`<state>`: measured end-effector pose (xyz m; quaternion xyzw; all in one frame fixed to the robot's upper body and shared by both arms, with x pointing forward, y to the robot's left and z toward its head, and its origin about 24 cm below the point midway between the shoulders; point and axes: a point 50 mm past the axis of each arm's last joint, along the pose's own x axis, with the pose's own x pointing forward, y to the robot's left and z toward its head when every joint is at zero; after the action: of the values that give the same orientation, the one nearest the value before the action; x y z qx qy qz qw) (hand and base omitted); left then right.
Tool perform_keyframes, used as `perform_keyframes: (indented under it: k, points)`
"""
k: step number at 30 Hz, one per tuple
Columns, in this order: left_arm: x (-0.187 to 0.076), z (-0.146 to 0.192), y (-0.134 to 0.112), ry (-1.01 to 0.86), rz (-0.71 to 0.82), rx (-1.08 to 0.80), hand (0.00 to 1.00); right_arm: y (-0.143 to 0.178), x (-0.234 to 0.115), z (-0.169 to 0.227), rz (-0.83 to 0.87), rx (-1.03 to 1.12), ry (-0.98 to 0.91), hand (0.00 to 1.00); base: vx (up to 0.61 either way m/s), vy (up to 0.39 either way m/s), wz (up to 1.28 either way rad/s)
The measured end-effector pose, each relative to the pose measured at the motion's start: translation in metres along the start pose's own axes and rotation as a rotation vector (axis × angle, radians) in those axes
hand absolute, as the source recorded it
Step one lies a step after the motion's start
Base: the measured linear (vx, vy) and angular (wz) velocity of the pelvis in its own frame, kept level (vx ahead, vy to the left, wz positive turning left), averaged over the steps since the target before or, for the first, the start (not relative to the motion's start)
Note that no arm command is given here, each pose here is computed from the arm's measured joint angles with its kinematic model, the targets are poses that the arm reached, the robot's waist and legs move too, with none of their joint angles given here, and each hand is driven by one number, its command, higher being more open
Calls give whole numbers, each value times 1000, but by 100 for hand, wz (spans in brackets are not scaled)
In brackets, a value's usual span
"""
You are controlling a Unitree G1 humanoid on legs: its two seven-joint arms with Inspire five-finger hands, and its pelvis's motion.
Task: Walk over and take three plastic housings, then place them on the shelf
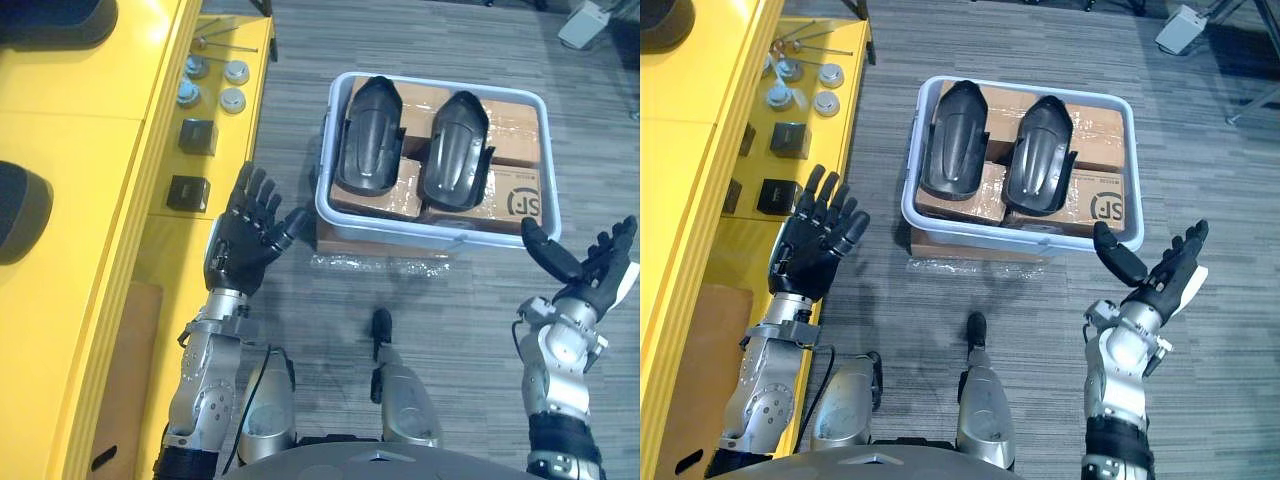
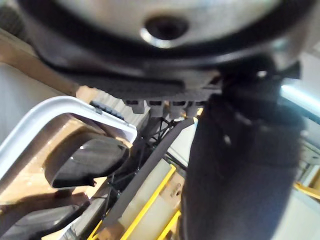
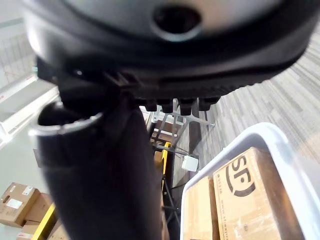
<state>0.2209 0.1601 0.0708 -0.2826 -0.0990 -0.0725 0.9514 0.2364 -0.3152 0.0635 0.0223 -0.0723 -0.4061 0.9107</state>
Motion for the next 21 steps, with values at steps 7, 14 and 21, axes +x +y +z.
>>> perform_keyframes:
  k: [7, 14, 21]
  points:
    - [3, -7, 12, 64, 8, 38, 100, -4, 39, -3, -82, 86, 118, 100, -29, 1, 15]
    - [8, -18, 20, 122, 24, 43, 100, -15, 83, 21, -158, 125, 158, 100, -34, 6, 12]
    - [9, -40, 25, 213, 42, 35, 100, -24, 112, 48, -220, 105, 198, 100, -59, 22, 4]
